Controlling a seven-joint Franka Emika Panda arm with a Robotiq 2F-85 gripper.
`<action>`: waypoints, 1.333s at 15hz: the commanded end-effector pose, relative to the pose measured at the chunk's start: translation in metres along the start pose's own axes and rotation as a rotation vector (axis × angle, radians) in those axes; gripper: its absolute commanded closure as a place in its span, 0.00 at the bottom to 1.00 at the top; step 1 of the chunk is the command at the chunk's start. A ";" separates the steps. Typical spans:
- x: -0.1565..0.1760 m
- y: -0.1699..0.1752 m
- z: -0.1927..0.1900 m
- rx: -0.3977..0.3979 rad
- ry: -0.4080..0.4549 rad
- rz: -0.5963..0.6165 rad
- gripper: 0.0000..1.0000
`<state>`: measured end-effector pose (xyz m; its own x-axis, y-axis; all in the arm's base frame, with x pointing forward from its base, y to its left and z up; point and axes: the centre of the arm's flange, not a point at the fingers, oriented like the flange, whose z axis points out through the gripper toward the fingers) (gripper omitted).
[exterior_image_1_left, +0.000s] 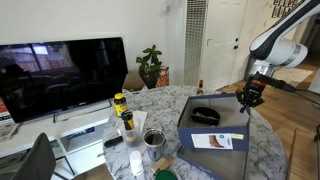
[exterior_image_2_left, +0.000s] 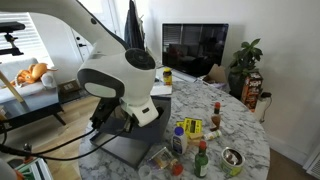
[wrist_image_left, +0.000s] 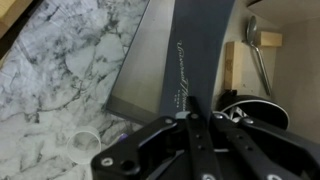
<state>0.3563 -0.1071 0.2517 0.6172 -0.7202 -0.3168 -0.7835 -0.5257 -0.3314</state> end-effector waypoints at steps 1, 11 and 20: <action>-0.069 0.030 -0.008 -0.002 -0.025 0.051 0.99; -0.083 0.029 -0.009 -0.082 -0.090 0.151 0.99; -0.093 0.028 -0.020 -0.069 -0.110 0.255 0.99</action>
<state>0.3464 -0.0873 0.2787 0.4330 -0.7683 -0.4714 -0.8998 -0.3993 -0.1758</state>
